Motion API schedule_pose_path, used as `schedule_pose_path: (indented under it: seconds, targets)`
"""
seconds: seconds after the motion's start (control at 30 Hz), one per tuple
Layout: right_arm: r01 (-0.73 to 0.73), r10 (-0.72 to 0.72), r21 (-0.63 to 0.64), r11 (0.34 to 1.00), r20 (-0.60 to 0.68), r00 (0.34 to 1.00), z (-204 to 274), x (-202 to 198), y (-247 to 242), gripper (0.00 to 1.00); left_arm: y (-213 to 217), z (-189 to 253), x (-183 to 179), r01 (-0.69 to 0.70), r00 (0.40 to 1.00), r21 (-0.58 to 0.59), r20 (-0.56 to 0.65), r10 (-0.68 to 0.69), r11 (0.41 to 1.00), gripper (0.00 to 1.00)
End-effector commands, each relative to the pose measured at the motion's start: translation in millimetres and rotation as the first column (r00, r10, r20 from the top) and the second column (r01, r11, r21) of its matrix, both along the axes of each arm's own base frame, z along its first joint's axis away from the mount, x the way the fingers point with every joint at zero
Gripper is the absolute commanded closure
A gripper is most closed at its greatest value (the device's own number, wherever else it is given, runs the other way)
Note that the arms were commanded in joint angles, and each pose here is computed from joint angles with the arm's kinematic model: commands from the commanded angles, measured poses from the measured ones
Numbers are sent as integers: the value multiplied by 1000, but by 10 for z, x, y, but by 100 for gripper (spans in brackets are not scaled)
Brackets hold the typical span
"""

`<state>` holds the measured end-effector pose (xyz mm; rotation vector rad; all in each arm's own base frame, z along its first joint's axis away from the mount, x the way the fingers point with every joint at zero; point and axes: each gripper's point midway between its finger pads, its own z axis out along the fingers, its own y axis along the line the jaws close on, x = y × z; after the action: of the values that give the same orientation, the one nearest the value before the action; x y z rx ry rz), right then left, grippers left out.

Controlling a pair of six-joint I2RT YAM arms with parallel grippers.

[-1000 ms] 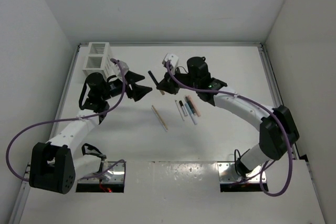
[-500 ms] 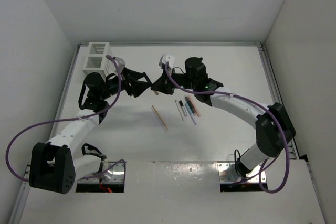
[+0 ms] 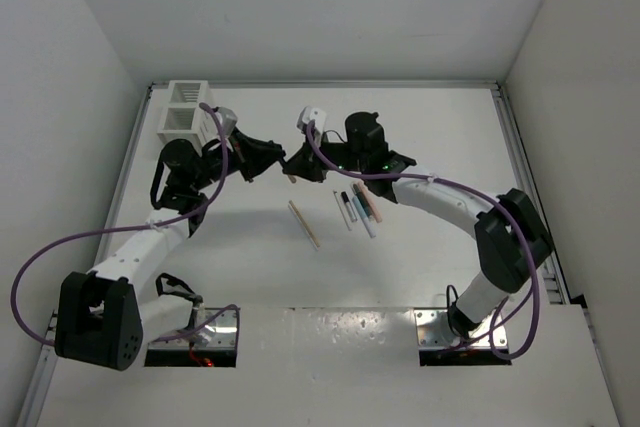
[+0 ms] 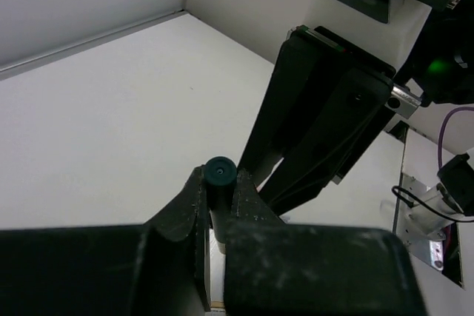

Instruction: Organize the makeup

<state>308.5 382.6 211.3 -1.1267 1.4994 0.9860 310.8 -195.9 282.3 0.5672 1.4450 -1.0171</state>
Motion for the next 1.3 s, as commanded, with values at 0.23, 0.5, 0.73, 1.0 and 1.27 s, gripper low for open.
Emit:
schedule_pose_path:
  seconds: [0.23, 0.5, 0.73, 1.0, 1.27]
  targets:
    - [107, -107, 78, 991, -1, 994, 186, 204, 41, 9, 293, 160, 311, -173, 983, 66, 80, 167, 983, 100]
    - [316, -309, 77, 946, -89, 947, 155, 594, -366, 0, 1357, 771, 1221, -626, 763, 114, 295, 575, 771, 100]
    - [384, -386, -37, 922, -115, 915, -207, 690, -796, 0, 2301, 1039, 1918, -837, 531, 109, 399, 748, 536, 100]
    - [467, -480, -110, 877, -177, 860, -481, 1078, -1187, 0, 2788, 532, 2719, -862, 505, 171, 375, 777, 478, 100]
    - [488, -525, -197, 850, -236, 818, -747, 1162, -1329, 0, 2967, 31, 3135, -837, 547, 190, 260, 796, 513, 100]
